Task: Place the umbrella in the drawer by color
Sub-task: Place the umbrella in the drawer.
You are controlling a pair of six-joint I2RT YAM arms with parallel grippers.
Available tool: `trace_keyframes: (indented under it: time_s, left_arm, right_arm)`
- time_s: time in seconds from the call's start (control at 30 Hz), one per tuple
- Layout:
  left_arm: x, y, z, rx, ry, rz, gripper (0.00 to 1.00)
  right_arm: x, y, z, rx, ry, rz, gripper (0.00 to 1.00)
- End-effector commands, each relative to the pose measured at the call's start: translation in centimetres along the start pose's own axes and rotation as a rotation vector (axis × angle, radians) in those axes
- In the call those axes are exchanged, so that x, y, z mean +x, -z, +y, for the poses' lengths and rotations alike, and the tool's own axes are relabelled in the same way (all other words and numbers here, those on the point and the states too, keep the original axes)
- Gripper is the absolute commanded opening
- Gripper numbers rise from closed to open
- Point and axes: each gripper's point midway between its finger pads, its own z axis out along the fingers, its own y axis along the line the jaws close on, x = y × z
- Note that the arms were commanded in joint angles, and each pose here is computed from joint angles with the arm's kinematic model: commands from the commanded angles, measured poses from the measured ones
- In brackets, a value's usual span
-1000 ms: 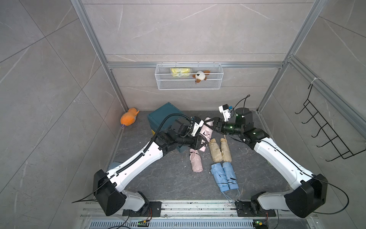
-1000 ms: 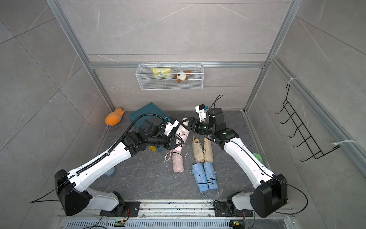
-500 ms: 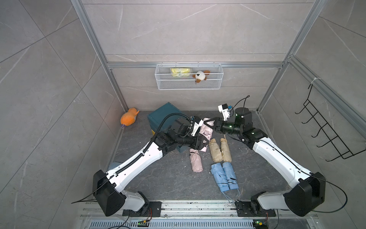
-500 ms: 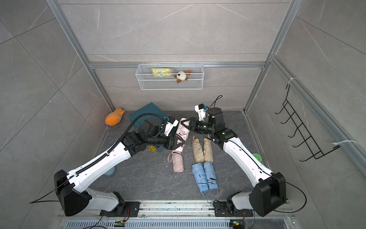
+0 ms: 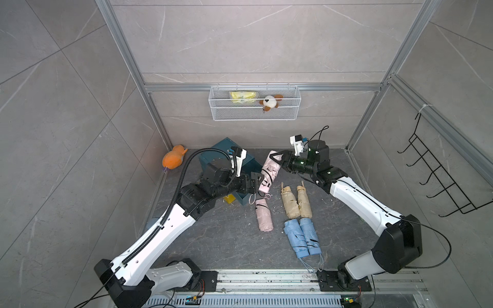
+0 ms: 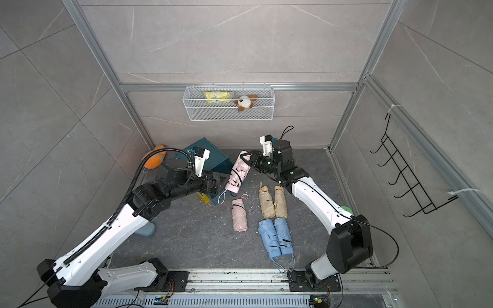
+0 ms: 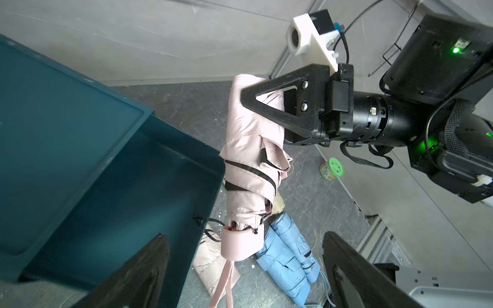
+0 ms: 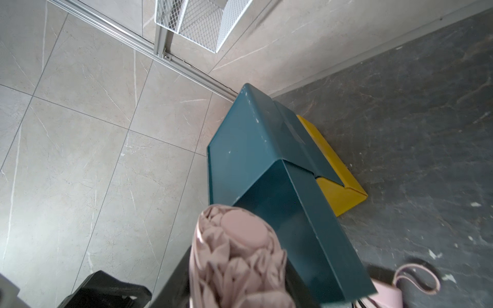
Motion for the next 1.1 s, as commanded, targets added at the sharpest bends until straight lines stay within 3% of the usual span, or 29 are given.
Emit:
trace_keyframes:
  time_s: [0.0,0.4,0.67,1.07]
  left_arm:
    - [2.4,0.8,2.4,-0.095,0.037,0.058,0.93]
    - [7.3,2.2,4.4,-0.133,0.093,0.127,0.93]
    - [7.8,2.7,5.2,-0.163,0.099,0.12,0.93]
    - [8.5,2.1,6.0,-0.195,0.096,0.14,0.94]
  right_arm:
    - [-1.8,-0.9,4.2,-0.071,0.066,-0.083,0.37]
    - [0.4,-6.1,4.8,0.021,0.199,-0.149,0.36]
    - [0.9,-7.2,3.8,0.068,0.242,-0.206,0.36]
    - [3.8,-8.4,2.4,0.137,0.273,-0.162,0.36]
